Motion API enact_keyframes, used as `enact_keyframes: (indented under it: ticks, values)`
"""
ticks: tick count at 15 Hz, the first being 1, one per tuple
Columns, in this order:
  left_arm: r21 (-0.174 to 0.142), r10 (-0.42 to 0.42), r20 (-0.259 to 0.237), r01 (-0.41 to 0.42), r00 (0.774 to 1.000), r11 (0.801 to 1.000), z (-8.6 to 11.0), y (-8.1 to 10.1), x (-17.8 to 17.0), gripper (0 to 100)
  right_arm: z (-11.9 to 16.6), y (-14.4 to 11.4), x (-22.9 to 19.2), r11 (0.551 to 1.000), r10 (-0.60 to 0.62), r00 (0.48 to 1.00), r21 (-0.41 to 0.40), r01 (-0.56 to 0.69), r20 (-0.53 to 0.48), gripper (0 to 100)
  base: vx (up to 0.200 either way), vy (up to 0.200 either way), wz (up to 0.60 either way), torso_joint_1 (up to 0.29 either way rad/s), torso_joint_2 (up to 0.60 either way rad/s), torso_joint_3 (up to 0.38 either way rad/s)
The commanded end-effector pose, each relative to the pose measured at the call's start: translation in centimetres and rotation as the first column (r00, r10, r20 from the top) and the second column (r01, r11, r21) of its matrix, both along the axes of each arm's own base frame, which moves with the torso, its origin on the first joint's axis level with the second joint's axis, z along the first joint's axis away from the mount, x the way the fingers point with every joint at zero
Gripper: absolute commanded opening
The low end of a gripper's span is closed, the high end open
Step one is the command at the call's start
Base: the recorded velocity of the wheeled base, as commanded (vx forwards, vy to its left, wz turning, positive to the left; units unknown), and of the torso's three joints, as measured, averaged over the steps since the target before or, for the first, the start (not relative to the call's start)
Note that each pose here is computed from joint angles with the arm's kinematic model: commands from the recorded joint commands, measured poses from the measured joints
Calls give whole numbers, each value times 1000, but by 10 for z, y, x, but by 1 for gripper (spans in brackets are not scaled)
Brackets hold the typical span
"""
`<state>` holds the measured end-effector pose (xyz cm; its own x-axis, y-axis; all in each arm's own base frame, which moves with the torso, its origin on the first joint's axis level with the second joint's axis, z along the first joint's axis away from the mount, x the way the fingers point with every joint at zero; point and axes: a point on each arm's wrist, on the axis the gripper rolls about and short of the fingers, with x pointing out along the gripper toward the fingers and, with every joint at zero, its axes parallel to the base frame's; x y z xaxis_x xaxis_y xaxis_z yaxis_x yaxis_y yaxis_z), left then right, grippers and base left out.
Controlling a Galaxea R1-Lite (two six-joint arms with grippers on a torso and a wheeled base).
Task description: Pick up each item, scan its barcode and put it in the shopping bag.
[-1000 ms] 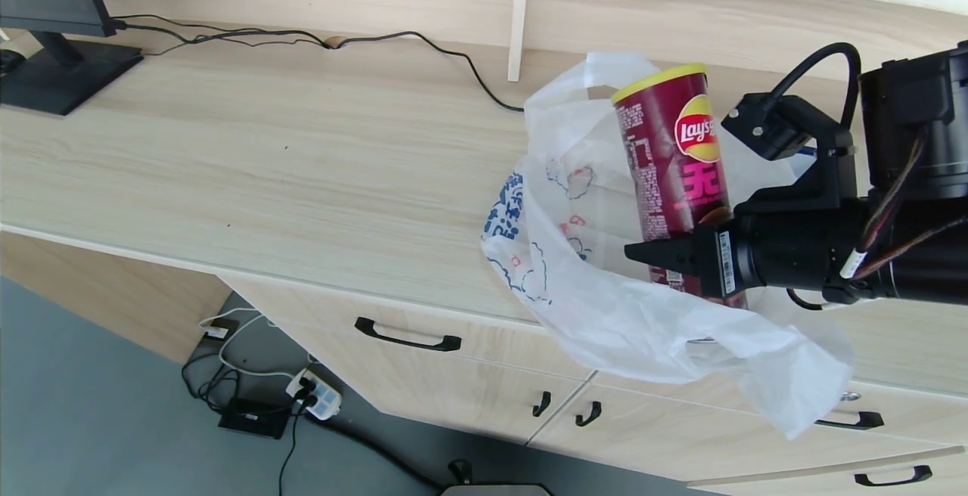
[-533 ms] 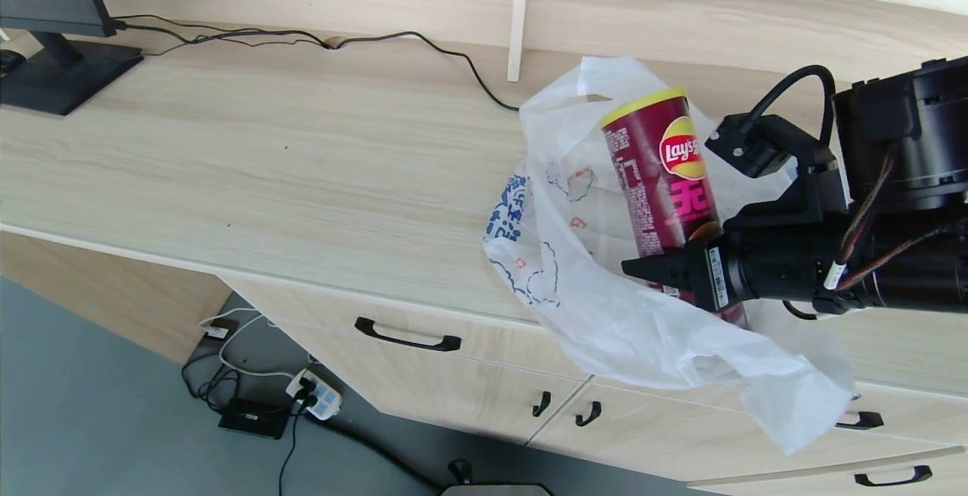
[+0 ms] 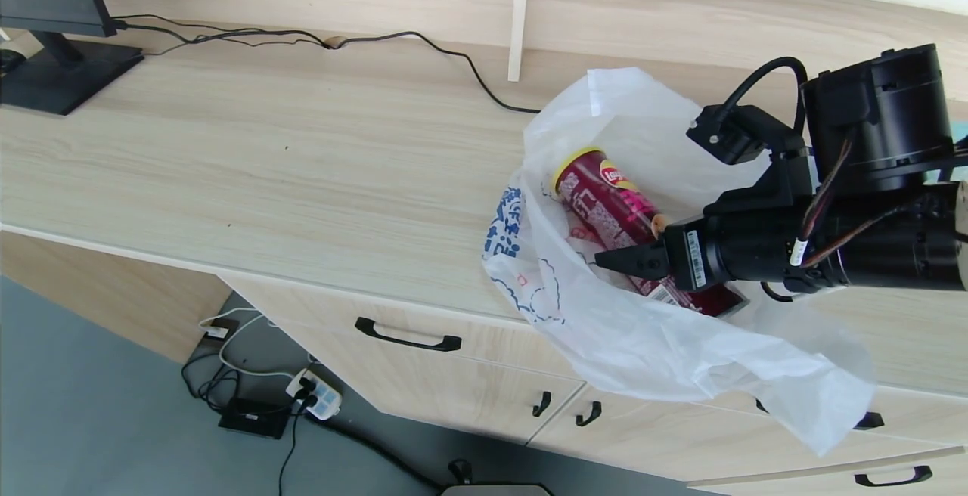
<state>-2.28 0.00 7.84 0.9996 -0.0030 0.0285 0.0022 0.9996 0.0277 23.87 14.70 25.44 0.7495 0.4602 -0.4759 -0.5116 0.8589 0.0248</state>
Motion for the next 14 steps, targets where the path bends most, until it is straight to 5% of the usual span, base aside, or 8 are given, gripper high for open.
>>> enact_keyframes:
  ticks: [1, 4, 7, 9, 10, 11, 14]
  values:
    - [0, 0, -1, 0, 1000, 1000, 0, 0, 0, 100, 3, 2, 3, 1000, 0, 1000, 9, 0, 11, 100, 0, 0, 0, 0, 0, 0]
    - [-5, 0, -2, 0, 1000, 1000, 0, 0, 0, 100, 23, -2, -2, 999, -6, 997, 50, 2, 72, 100, 0, 0, 0, 0, 0, 0]
    - [-5, 0, -2, 0, 1000, 1000, 0, 0, 0, 100, 51, -9, -14, 986, -26, 962, 167, -20, 271, 100, 0, 0, 0, 0, 0, 0]
    - [-6, 0, -2, 0, 1000, 1000, 0, 0, 0, 100, 62, -7, -18, 961, -100, 879, 274, -36, 466, 100, 0, 0, 0, 0, 0, 0]
    - [-6, 0, -2, 0, 1000, 1000, 0, 0, 0, 100, 63, -11, -19, 945, -233, 808, 322, 57, 541, 100, 0, 0, 0, 0, 0, 0]
    - [-6, 0, -2, 0, 1000, 1000, 0, 0, 0, 100, 62, -14, -24, 929, -291, 771, 360, 86, 567, 100, 0, 0, 0, 0, 0, 0]
    - [-5, 0, -6, 0, 1000, 1000, 0, 0, 0, 100, 63, -33, -55, 945, -258, 784, 318, 82, 564, 100, 0, 0, 0, 0, 0, 0]
